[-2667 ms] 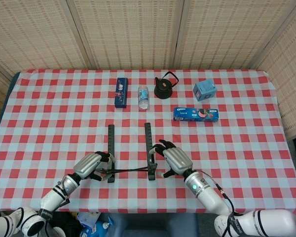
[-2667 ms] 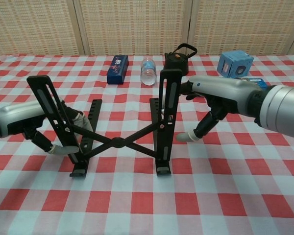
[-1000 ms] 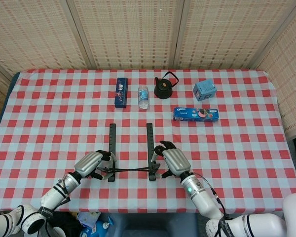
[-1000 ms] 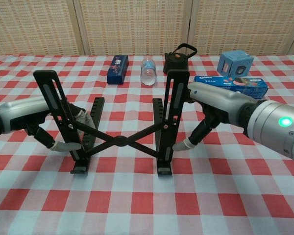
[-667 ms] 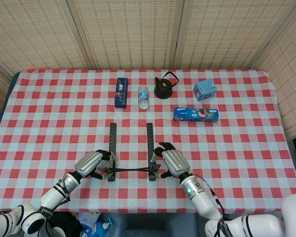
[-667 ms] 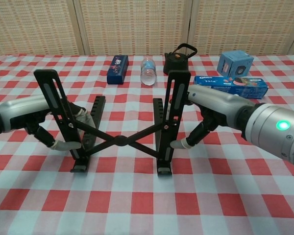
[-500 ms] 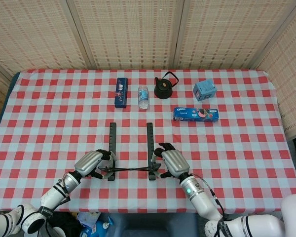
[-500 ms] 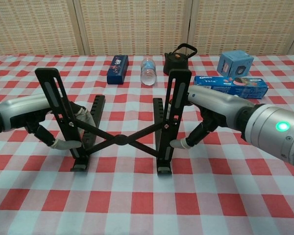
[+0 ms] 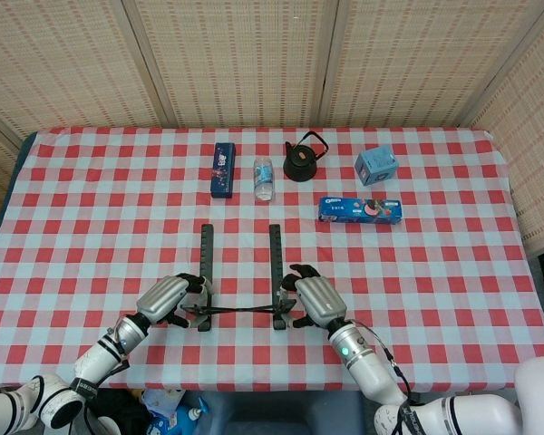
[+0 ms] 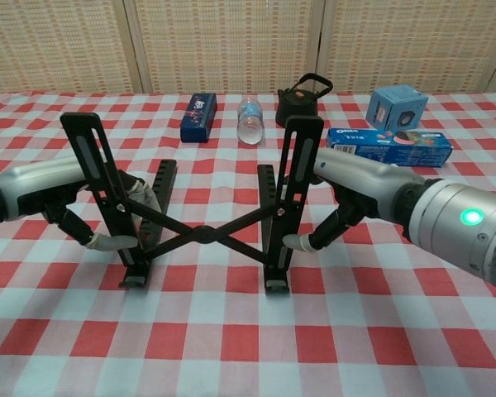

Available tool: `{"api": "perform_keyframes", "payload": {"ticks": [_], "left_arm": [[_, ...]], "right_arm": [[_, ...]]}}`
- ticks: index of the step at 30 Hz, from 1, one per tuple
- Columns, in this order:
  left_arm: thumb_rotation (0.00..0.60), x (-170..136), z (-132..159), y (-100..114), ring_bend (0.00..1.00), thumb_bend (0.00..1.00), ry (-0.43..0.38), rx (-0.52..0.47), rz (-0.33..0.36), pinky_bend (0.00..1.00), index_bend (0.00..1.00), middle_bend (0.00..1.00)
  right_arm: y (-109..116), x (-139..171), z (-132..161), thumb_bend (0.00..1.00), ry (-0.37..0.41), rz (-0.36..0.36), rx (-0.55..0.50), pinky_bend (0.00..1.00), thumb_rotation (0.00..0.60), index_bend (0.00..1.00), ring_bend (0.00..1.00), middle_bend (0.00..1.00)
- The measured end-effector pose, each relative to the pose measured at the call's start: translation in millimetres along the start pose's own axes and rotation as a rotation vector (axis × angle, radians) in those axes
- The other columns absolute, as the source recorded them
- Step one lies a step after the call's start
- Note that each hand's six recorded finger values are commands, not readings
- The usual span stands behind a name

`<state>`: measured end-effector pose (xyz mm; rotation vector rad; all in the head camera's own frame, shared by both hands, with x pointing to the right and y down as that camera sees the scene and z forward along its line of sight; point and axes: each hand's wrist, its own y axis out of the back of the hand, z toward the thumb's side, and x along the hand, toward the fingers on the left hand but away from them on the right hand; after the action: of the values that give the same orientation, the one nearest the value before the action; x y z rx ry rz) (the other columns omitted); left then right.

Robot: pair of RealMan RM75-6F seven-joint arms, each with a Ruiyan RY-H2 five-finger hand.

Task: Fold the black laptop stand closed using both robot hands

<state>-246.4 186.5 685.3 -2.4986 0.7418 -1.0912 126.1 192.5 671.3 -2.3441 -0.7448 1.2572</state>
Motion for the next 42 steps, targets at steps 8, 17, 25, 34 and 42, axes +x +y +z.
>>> {"api": "perform_keyframes", "payload": {"ticks": [8,17,25,34,42], "left_arm": [[0.6,-1,0,0,0.31,0.33,-0.001,0.002,0.002,0.25,0.62,0.36],[0.6,-1,-1,2,0.31,0.33,0.001,0.002,0.004,0.25,0.62,0.36],[0.6,-2,-1,4,0.31,0.33,-0.001,-0.003,0.003,0.25,0.63,0.36],[0.6,-3,-2,8,0.31,0.33,0.002,-0.027,0.002,0.25,0.41,0.36],[0.6,-5,-5,18,0.13,0.33,0.018,-0.034,0.016,0.23,0.21,0.21]], "right_arm": [[-1,1,1,0.31,0.002,0.005,-0.008,0.09,0.6,0.55,0.1,0.34],[-1,1,1,0.38,-0.003,0.009,-0.016,0.09,0.6,0.6,0.11,0.37],[-1,2,1,0.39,-0.002,0.014,-0.022,0.09,0.6,0.63,0.12,0.39],[5,1,2,0.31,0.003,0.002,-0.049,0.09,0.6,0.47,0.12,0.31],[13,-2,7,0.24,0.009,-0.034,-0.068,0.09,0.6,0.08,0.07,0.17]]}}
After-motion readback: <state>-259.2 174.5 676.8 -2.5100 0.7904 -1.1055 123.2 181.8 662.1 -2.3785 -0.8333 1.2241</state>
